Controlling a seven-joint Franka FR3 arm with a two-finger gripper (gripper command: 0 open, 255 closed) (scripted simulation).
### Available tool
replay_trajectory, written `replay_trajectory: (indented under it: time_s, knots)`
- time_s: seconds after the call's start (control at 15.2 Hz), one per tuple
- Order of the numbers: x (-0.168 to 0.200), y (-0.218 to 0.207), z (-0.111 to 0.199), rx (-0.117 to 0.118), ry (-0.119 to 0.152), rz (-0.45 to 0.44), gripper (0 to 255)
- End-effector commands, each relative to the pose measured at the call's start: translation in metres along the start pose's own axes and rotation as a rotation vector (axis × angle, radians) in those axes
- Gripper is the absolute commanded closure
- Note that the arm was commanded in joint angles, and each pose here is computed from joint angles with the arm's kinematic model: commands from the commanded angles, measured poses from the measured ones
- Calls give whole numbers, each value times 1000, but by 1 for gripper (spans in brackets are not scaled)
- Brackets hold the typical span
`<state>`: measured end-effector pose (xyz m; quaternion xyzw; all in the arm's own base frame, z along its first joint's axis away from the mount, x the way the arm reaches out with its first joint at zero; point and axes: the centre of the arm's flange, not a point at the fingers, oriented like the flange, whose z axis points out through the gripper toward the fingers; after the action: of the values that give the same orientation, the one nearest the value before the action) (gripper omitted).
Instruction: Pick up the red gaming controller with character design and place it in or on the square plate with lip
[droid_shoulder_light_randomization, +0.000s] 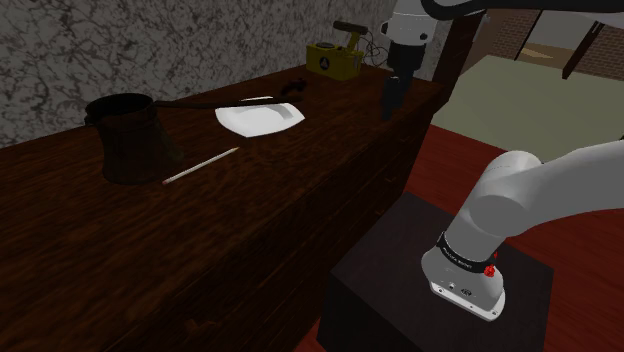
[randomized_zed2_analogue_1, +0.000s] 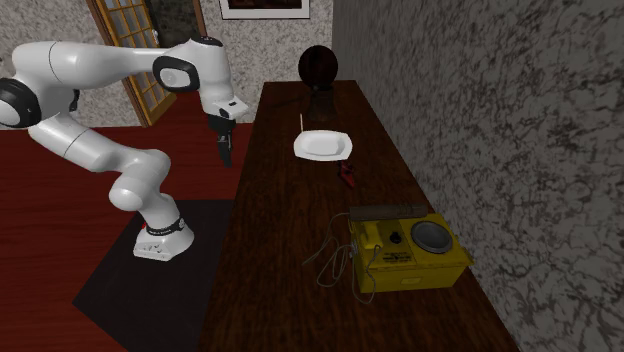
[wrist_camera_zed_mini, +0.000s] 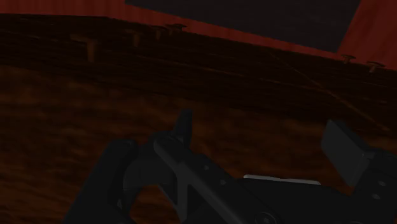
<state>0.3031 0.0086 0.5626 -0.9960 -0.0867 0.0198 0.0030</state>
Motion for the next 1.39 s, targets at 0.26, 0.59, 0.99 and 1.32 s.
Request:
replay_trajectory:
  time_s: [0.26, 0.59, 0.99, 1.32]
  knots:
    - [47, 11, 1, -43, 17, -62, 0]
    - [106, 21, 1, -97, 39, -140, 0]
    - [178, 26, -1, -162, 66, -234, 0]
    - [238, 25, -4, -215, 87, -312, 0]
